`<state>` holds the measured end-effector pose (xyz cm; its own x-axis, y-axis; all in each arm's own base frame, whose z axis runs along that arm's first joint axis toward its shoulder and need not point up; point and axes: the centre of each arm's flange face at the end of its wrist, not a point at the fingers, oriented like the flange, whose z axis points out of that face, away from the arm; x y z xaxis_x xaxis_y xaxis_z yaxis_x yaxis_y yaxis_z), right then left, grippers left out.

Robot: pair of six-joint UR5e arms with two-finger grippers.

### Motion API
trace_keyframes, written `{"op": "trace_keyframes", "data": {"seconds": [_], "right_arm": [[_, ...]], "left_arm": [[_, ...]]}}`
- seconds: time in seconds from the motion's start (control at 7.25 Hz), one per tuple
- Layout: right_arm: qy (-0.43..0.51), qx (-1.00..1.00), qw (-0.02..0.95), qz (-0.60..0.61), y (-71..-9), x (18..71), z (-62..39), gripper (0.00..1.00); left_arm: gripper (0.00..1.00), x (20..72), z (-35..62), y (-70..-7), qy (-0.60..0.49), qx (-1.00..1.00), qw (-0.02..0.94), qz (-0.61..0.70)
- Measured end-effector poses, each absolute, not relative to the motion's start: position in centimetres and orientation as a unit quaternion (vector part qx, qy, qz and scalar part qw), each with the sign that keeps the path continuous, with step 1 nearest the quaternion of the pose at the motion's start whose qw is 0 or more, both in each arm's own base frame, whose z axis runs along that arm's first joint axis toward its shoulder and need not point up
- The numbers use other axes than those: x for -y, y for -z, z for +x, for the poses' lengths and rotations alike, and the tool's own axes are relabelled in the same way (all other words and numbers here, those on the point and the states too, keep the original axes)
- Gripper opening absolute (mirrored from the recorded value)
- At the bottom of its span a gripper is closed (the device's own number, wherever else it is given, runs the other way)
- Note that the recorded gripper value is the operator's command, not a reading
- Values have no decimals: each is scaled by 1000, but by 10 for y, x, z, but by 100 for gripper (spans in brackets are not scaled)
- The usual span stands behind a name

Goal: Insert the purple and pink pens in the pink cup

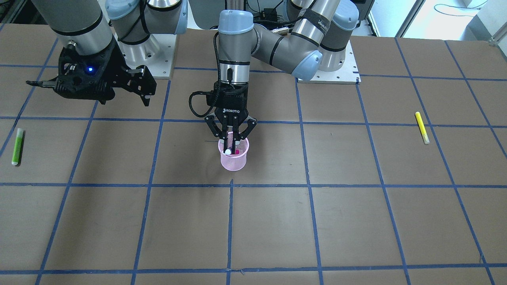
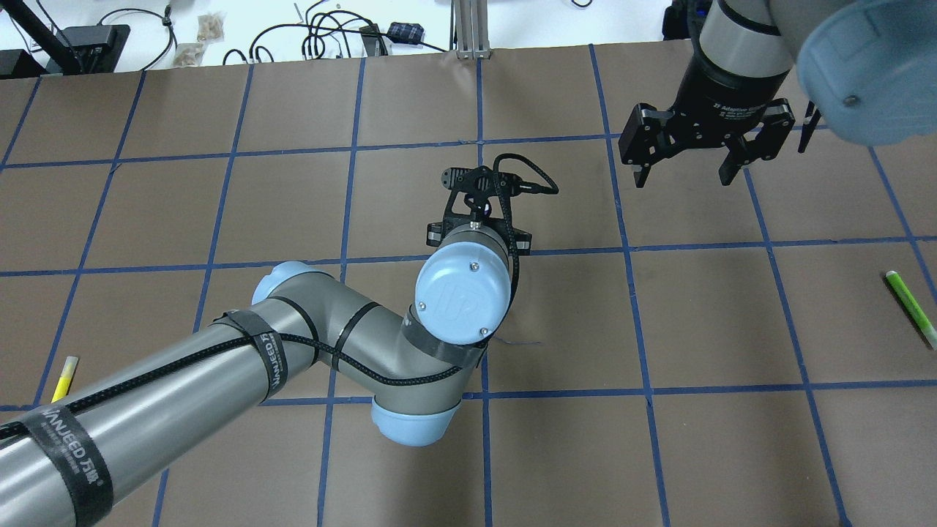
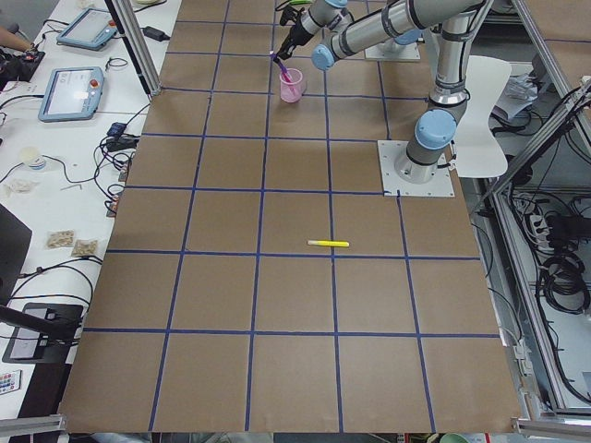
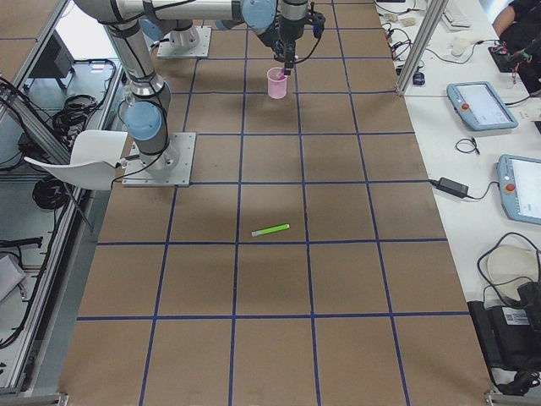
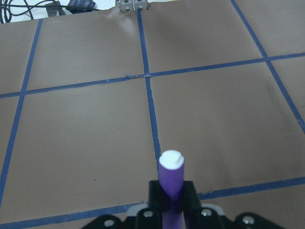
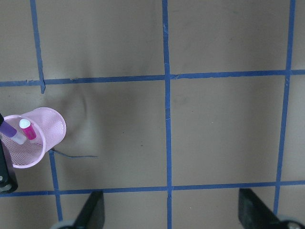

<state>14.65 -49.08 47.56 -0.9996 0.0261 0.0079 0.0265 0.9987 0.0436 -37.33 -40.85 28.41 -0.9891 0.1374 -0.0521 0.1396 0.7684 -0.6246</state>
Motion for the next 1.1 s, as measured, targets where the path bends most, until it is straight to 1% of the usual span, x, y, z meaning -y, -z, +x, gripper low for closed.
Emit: {"op": "trace_keyframes", "data": {"seconds": [0.14, 0.28, 0.41, 0.69, 1.1], "right_arm": [[22, 1000, 3, -13, -475, 491, 147, 100], [22, 1000, 3, -13, -476, 490, 147, 100], [21, 1000, 3, -13, -477, 490, 147, 100], [21, 1000, 4, -11, -477, 489, 147, 100], [21, 1000, 6, -10, -476, 491, 144, 100]], "left_arm": [[22, 409, -373, -282, 330, -941, 3, 73], [56, 409, -372, -281, 330, -941, 3, 71], [85, 410, -371, -280, 329, -942, 4, 69], [99, 411, -368, -280, 328, -942, 6, 65], [100, 434, -349, -308, 335, -941, 1, 41]]}}
